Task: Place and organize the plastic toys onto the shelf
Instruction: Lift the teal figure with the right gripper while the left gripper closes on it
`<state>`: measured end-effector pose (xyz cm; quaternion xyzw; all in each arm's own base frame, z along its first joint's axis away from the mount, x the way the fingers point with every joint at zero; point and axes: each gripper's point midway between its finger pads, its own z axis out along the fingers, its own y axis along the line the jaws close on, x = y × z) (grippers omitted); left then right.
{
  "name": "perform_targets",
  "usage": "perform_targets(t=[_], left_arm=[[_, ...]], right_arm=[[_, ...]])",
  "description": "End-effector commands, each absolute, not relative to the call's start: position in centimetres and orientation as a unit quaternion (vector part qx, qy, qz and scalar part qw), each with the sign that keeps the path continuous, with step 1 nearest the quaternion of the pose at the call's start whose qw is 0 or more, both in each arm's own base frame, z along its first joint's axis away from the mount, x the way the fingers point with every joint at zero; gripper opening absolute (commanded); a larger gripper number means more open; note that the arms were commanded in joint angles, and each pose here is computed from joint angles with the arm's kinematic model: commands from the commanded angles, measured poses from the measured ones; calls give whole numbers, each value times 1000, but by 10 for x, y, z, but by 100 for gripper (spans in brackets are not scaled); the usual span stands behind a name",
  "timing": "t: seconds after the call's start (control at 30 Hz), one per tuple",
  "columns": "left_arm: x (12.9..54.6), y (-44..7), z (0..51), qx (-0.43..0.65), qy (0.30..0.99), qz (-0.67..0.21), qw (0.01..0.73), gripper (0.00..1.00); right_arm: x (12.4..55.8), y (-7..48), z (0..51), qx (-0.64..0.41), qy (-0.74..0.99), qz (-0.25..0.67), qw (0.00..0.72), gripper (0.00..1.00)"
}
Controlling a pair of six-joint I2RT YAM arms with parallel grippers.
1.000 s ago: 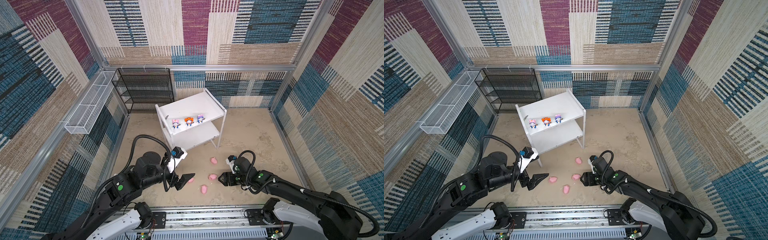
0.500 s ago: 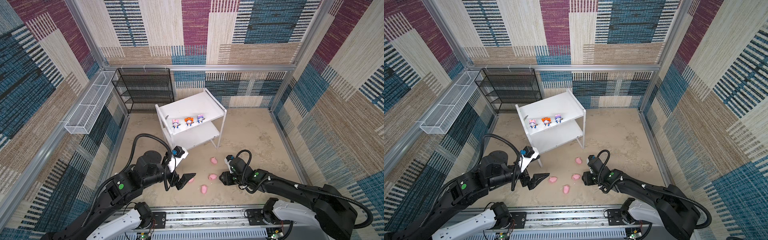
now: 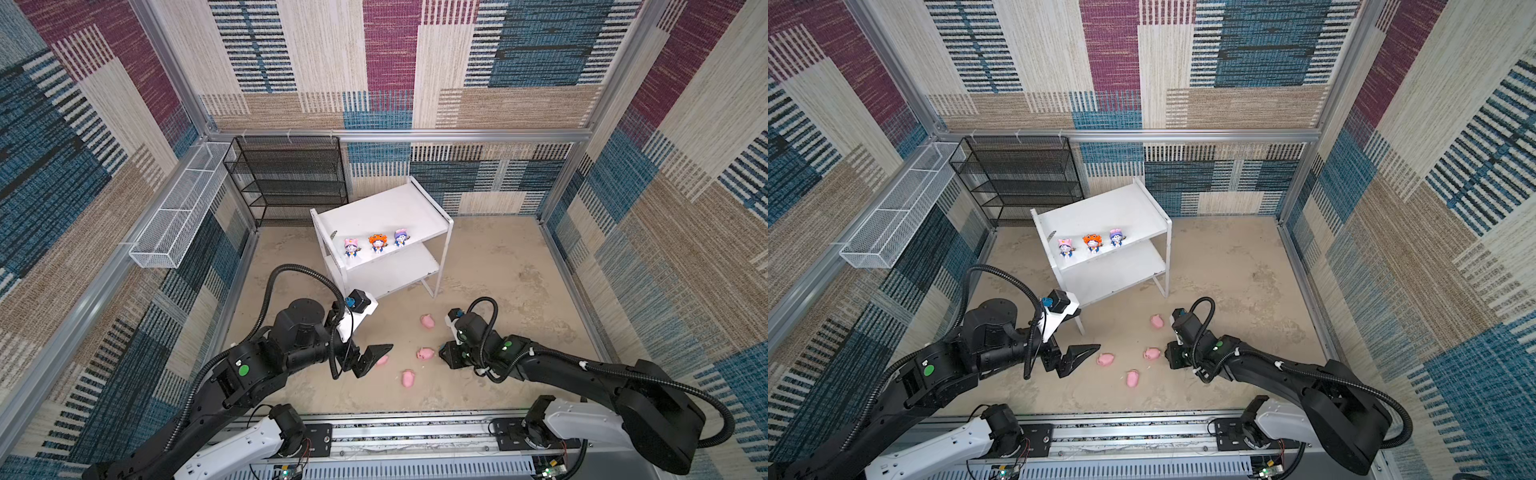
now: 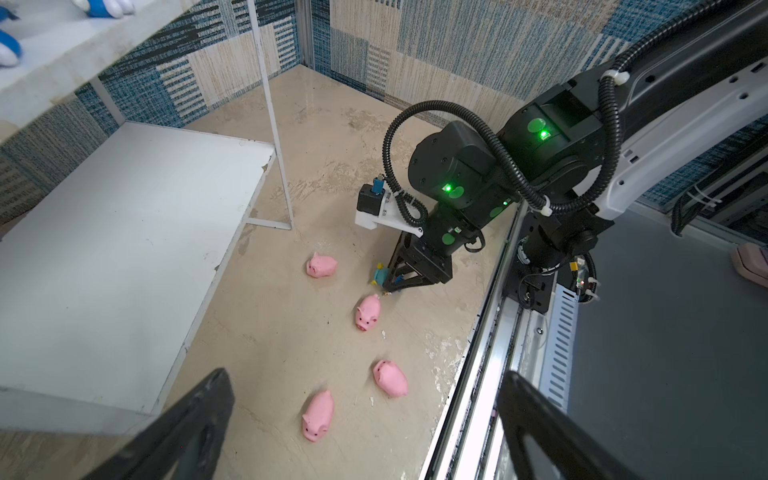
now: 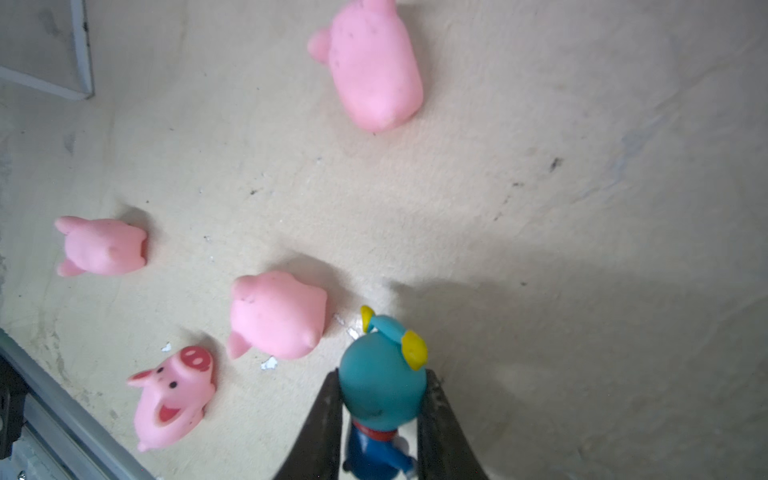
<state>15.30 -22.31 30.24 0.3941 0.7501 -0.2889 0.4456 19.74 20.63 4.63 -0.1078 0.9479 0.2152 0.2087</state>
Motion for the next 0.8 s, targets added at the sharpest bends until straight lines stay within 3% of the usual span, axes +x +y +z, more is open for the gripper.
perform_targets(t=[0.0, 0.17, 0.33, 0.77], left_arm=[[152, -223, 304, 397, 748, -291, 445, 99], [147, -223, 299, 416, 743, -287, 439, 99], [135, -223, 289, 471, 711, -280, 441, 99], [85, -237, 244, 650, 572, -295, 404, 97]], right_arm=[[204, 212, 69, -130, 935, 226, 241, 23], [193, 246, 125, -205, 872, 343, 285, 23], [152, 283, 170, -316, 768, 488, 269, 23], [89, 303, 208, -475, 608, 607, 192, 21]])
